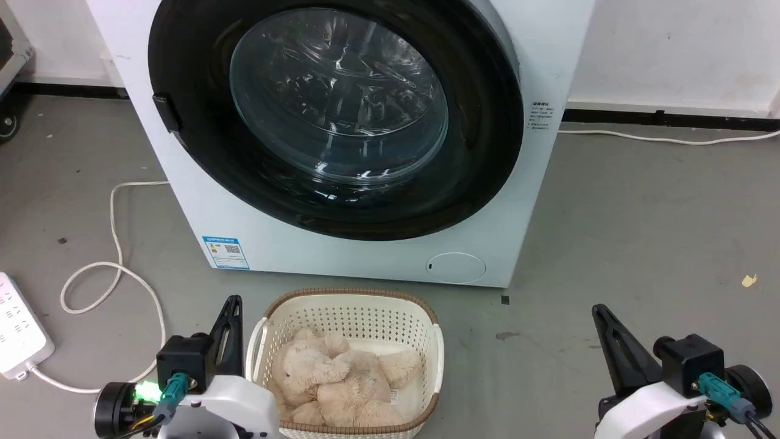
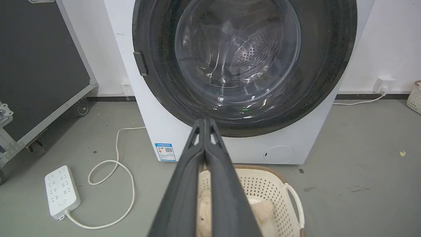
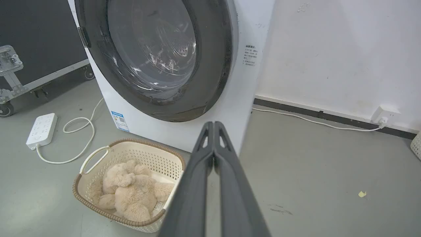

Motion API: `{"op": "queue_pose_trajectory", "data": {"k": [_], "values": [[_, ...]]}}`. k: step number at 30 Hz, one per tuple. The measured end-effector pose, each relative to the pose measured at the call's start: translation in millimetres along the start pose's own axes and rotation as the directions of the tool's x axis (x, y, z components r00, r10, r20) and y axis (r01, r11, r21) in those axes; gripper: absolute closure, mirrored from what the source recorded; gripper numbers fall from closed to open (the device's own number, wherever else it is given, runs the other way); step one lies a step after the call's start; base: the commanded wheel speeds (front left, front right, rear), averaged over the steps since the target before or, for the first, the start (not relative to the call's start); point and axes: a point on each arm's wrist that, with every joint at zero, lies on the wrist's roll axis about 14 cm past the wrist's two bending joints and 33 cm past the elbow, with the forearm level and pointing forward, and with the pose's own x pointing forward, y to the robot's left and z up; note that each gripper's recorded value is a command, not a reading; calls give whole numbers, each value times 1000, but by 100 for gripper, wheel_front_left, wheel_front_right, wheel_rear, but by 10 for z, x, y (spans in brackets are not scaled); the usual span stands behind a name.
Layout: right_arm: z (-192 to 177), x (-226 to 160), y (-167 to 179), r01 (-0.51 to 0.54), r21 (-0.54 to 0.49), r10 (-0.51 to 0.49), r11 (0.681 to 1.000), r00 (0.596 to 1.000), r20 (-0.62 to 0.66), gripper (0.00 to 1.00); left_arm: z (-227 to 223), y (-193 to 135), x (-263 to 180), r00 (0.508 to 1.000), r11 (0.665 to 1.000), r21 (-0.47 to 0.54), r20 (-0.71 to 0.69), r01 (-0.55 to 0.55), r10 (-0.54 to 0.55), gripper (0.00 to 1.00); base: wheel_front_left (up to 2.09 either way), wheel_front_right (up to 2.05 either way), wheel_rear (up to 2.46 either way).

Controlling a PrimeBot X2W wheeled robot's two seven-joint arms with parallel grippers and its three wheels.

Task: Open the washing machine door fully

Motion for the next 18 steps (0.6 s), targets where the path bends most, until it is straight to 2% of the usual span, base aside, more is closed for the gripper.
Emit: {"op": "queue_pose_trajectory", "data": {"k": [18], "values": [[-1, 0, 1, 0, -6, 0, 1000, 1000, -1, 100, -2, 3, 0, 1000, 1000, 0, -1, -1, 1, 100, 0, 0, 0]]}}
